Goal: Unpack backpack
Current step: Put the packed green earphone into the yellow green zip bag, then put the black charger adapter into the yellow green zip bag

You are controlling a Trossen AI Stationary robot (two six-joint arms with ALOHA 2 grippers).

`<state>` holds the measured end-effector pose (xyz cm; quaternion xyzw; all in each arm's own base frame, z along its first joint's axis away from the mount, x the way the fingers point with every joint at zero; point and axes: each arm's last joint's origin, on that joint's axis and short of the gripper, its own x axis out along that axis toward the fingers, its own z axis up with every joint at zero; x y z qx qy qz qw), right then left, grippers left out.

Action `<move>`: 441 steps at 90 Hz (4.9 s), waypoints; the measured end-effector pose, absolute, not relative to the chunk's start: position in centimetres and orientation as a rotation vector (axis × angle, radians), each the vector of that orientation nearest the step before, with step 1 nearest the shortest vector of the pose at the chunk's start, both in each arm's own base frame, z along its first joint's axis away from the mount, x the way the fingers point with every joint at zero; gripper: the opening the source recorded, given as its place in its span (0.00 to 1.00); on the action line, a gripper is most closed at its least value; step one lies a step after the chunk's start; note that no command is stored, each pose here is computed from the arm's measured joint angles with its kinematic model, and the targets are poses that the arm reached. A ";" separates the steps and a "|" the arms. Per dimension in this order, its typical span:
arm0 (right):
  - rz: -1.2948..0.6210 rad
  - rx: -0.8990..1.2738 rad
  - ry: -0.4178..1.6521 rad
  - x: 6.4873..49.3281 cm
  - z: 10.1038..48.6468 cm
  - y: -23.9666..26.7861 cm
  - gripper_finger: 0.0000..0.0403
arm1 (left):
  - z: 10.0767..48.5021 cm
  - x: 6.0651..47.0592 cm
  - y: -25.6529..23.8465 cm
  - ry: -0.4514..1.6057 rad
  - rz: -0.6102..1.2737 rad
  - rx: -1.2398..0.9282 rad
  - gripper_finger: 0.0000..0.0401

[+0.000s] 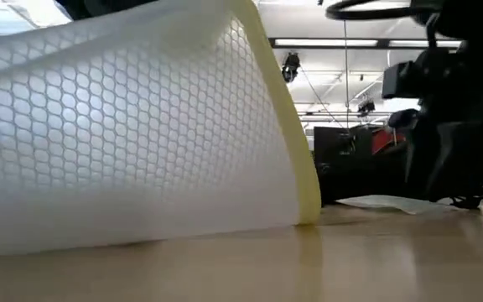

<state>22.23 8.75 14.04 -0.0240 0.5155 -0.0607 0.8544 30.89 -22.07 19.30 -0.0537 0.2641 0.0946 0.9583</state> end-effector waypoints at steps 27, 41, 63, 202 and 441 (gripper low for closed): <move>-0.081 0.037 1.059 24.6 11.6 7.1 0.57 | 19.9 30.5 -23.2 0.545 0.077 -0.037 0.00; -0.088 0.038 1.055 25.0 11.2 7.3 0.27 | 19.6 30.1 -22.8 0.593 0.104 -0.009 0.00; -0.032 0.071 1.072 24.3 13.9 8.0 0.03 | 19.9 29.7 -22.2 0.613 0.142 0.021 0.00; -0.131 -0.197 0.573 38.7 17.9 14.8 0.66 | 20.6 30.6 -20.5 0.518 0.309 0.139 0.00; -0.277 -0.176 0.637 36.5 14.6 9.5 0.55 | 20.4 30.6 -20.6 0.457 0.385 -0.018 0.00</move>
